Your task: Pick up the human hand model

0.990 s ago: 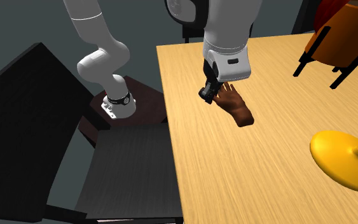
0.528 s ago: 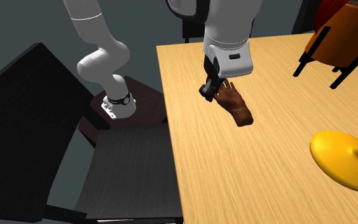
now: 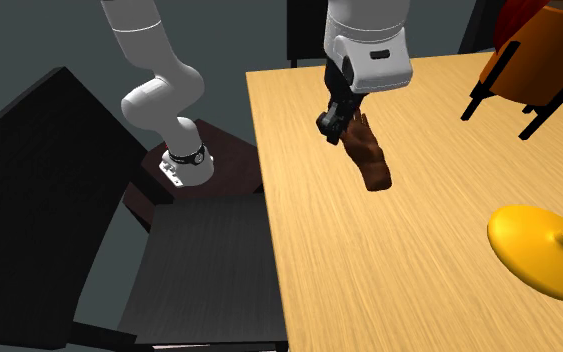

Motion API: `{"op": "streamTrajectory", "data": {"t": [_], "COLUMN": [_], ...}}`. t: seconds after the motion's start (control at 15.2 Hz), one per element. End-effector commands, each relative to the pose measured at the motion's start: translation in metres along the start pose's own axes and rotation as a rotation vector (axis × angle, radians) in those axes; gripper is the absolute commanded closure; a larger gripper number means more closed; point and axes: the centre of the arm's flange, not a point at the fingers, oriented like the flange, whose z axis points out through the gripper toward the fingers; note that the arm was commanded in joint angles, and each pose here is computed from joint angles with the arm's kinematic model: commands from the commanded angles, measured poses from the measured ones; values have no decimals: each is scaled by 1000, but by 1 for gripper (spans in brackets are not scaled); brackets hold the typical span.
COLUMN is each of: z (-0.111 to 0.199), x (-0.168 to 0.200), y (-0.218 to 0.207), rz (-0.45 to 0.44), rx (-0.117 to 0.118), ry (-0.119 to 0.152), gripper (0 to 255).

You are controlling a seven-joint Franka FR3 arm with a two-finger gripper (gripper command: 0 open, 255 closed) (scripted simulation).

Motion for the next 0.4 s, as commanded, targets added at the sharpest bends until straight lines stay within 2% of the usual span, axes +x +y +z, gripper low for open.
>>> {"op": "streamTrajectory", "data": {"t": [0.0, 0.33], "z": [-11, -27], "x": [-2, -3], "y": [-2, -5], "rz": [0, 0], "rx": [0, 0], "ry": [0, 0], "gripper": [255, 255]}}
